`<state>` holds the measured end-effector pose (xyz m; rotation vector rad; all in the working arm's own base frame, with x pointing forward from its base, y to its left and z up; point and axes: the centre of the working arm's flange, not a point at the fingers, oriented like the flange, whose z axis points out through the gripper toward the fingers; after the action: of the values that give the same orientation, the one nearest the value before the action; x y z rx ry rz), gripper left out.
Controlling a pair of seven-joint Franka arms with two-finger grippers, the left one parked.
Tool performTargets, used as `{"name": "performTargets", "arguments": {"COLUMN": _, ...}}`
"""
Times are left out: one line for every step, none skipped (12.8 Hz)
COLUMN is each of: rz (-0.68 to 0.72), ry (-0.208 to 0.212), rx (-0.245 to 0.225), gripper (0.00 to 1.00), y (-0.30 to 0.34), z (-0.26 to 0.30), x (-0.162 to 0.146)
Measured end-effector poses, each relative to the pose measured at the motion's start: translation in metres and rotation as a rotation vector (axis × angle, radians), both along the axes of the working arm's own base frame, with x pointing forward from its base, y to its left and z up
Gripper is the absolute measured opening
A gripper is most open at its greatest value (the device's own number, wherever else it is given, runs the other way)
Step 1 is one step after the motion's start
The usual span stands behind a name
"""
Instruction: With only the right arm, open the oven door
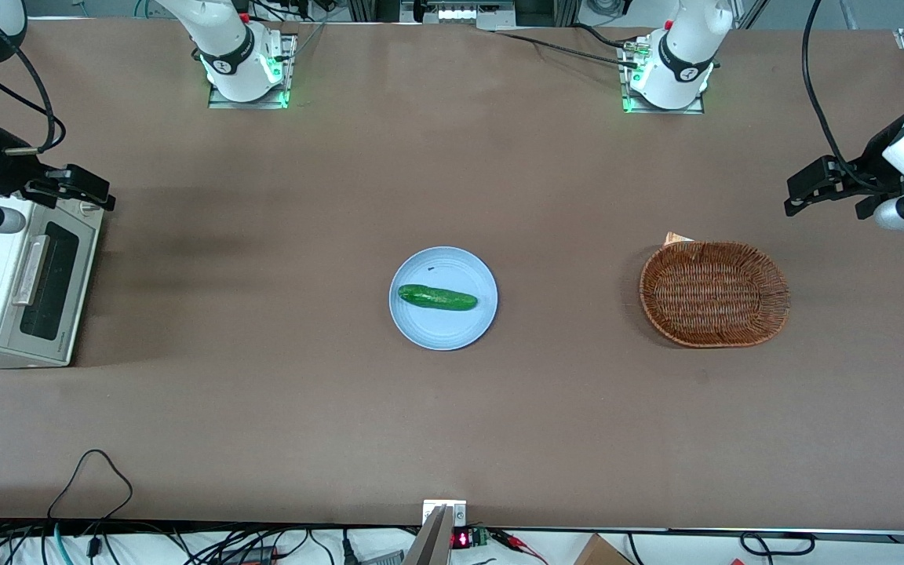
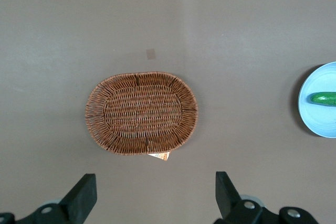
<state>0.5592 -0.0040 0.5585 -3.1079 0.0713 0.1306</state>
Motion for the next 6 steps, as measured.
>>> {"name": "performTargets", "arguments": {"rz": 0.000, "ry": 0.000, "rx": 0.000, "gripper": 0.70, "y": 0.0000, "z": 0.0000, "x": 0.0000}}
{"name": "performTargets", "arguments": {"rz": 0.000, "ry": 0.000, "rx": 0.000, "gripper": 0.58, "y": 0.0000, "z": 0.0000, "x": 0.0000}}
{"name": "performTargets", "arguments": {"rz": 0.000, "ry": 0.000, "rx": 0.000, "gripper": 0.45, "y": -0.0001, "z": 0.0000, "x": 0.0000}}
{"name": "performTargets", "arguments": {"rz": -0.001, "ry": 0.002, "rx": 0.000, "gripper": 0.33, "y": -0.0007, "z": -0.0003, "x": -0.0001}}
{"name": "performTargets", "arguments": {"rz": -0.005, "ry": 0.010, "rx": 0.000, "gripper": 0.21, "y": -0.0027, "z": -0.0015, "x": -0.0007}}
{"name": "performTargets", "arguments": {"rz": -0.009, "ry": 0.019, "rx": 0.000, "gripper": 0.09, "y": -0.0051, "z": -0.0029, "x": -0.0013}}
